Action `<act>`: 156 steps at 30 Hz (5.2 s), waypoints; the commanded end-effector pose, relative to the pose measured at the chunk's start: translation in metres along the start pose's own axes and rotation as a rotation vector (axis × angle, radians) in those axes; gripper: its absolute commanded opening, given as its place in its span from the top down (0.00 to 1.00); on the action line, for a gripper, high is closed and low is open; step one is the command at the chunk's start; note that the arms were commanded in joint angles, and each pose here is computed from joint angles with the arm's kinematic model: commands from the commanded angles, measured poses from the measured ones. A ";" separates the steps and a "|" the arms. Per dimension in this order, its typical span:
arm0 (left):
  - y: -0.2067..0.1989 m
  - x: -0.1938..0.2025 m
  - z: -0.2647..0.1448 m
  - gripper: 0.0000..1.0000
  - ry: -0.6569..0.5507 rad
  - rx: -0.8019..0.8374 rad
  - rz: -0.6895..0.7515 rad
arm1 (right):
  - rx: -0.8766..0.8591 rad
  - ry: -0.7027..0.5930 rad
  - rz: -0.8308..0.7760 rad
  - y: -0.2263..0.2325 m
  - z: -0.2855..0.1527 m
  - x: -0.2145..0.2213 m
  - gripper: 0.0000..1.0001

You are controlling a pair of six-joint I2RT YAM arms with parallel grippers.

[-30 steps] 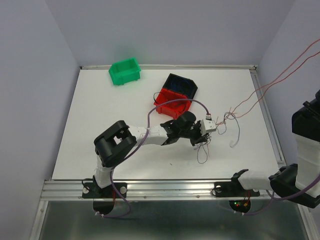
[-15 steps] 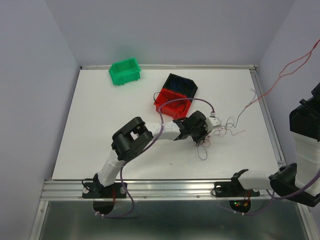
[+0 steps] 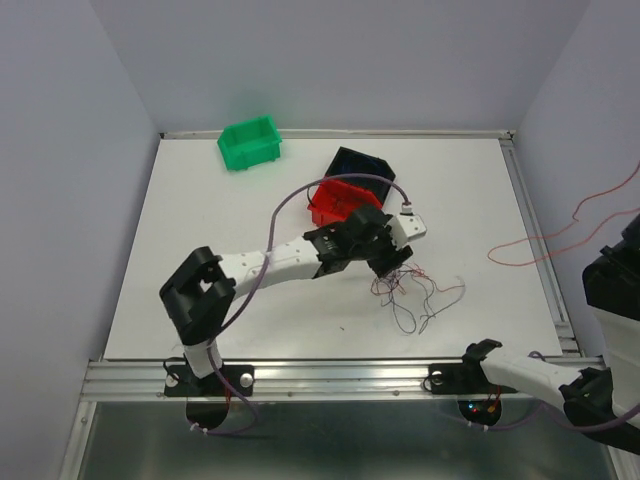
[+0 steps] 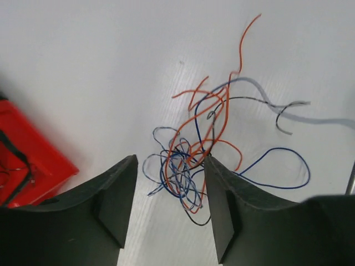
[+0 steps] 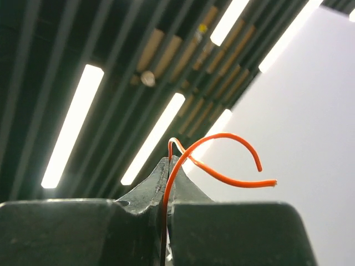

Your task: Untangle the cables

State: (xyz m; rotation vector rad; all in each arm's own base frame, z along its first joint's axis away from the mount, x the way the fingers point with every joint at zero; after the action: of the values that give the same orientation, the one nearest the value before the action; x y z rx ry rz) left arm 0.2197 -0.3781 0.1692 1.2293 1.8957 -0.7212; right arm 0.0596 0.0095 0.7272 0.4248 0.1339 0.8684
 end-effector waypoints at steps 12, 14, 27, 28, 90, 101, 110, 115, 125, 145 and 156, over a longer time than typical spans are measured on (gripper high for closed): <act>-0.007 -0.090 -0.175 0.12 -0.562 -0.099 0.177 | 0.096 0.303 0.143 -0.061 -0.077 0.112 0.99; -0.004 -0.092 -0.200 0.07 -0.647 -0.140 0.150 | 0.093 0.371 0.162 -0.064 -0.087 0.125 1.00; 0.023 -0.128 -0.249 0.01 -0.737 -0.035 0.251 | 0.142 0.737 0.300 -0.109 -0.182 0.207 1.00; 0.021 -0.130 -0.247 0.01 -0.733 -0.006 0.262 | 0.143 0.749 0.311 -0.110 -0.185 0.210 0.99; 0.158 -0.145 -0.175 1.00 -0.681 0.087 -0.180 | 0.322 0.874 0.350 -0.152 -0.355 0.139 0.99; 0.134 -0.184 -0.273 1.00 -0.808 0.037 -0.154 | 0.481 1.179 0.258 -0.205 -0.465 0.201 0.99; 0.132 -0.184 -0.293 1.00 -0.791 0.156 -0.250 | 0.473 1.312 0.210 -0.216 -0.498 0.273 1.00; 0.162 -0.173 -0.306 1.00 -0.798 0.026 -0.214 | 0.433 1.257 0.105 -0.220 -0.487 0.264 0.55; 0.257 -0.123 -0.304 1.00 -0.565 -0.367 -0.104 | 0.290 1.141 -0.121 -0.217 -0.455 0.217 0.21; 0.414 -0.060 -0.326 1.00 -0.510 -0.652 -0.149 | 0.267 1.102 -0.182 -0.219 -0.457 0.188 0.20; 0.469 -0.048 -0.311 1.00 -0.541 -0.791 -0.148 | 0.241 1.094 -0.164 -0.215 -0.455 0.183 0.21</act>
State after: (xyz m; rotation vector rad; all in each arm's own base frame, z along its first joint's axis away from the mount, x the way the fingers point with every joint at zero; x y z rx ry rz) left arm 0.5649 0.0100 0.3313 0.3685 1.6731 -0.3377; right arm 0.2057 0.1689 0.2326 0.1266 1.3039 0.8417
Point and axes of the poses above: each gripper's point midway between its finger pads, its own z axis out along the fingers, its own y axis along the line the jaws close on, x = y × z, the point moved 8 cm from there along -z, back along the fingers, and after that the axes turned 5 degrees about -z, right-handed, at the moved point
